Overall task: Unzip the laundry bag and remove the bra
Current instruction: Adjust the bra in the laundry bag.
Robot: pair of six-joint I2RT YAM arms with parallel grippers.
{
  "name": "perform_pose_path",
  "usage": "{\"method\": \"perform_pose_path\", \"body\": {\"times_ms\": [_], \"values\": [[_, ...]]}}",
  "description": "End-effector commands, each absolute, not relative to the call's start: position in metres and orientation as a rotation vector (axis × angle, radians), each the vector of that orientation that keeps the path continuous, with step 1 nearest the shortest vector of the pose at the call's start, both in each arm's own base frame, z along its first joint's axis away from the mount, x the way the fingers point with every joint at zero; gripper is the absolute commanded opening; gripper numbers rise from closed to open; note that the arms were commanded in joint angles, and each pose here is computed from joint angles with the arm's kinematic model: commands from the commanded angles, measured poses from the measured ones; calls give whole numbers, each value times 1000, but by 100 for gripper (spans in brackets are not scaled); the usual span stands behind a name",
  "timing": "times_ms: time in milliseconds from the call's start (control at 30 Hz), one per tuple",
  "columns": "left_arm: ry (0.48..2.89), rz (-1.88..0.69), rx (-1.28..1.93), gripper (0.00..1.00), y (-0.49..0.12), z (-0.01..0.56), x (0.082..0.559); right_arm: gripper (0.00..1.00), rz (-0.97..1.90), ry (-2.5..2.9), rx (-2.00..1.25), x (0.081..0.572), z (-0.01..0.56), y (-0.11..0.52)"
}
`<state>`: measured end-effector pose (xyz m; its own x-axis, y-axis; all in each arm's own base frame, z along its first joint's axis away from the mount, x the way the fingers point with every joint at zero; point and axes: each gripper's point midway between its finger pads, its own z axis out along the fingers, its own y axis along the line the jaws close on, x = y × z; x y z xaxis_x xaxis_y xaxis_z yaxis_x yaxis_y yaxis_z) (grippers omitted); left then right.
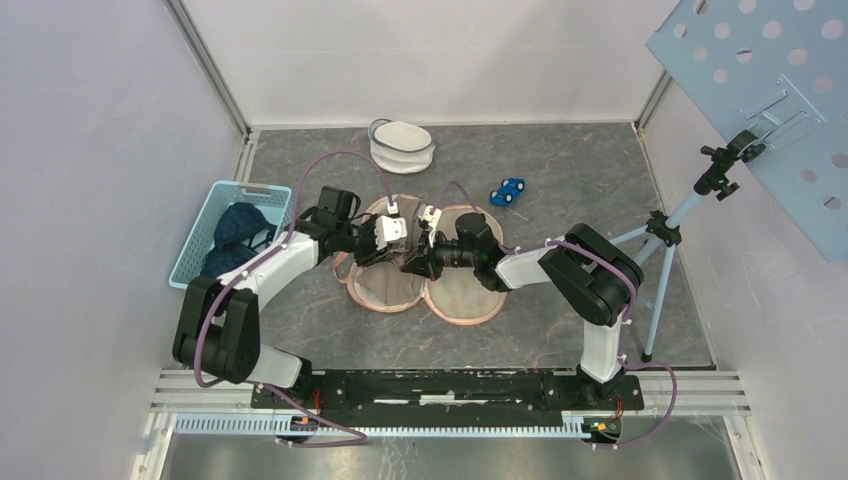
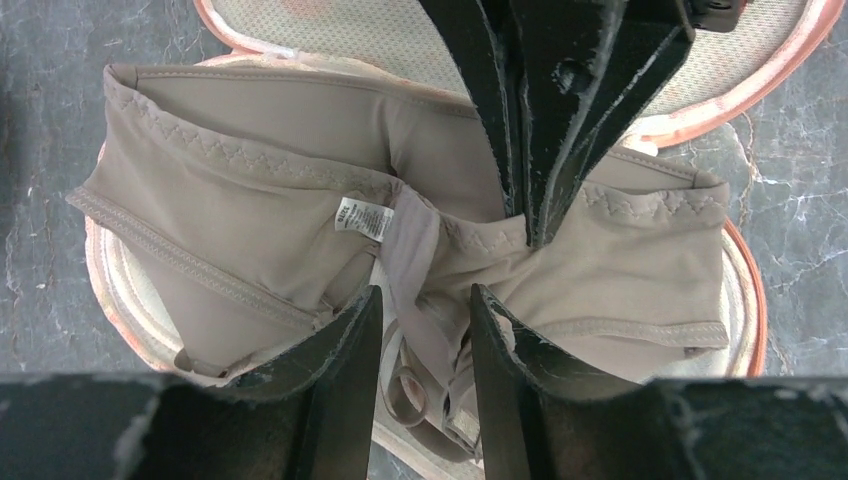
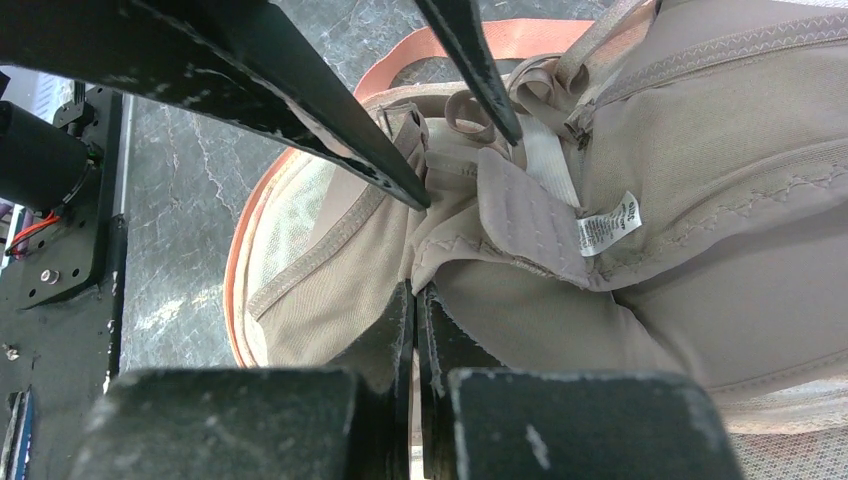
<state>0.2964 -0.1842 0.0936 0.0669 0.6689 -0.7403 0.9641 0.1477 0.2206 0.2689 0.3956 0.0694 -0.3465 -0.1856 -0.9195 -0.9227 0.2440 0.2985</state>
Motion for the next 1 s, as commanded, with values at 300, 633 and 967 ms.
{"method": "perform_pose_path", "body": {"times_ms": [300,633,967], "values": [[1608,-500,1562,28,-208,107,323,0,1187,1668,-1026,271,79,401],[1605,-604,1651,2,-200,126,271,0,1196,1719,-963,281,76,397],[1636,-642,1531,2,-196,173,250,0,1213,1723,-955,278,75,396]]}}
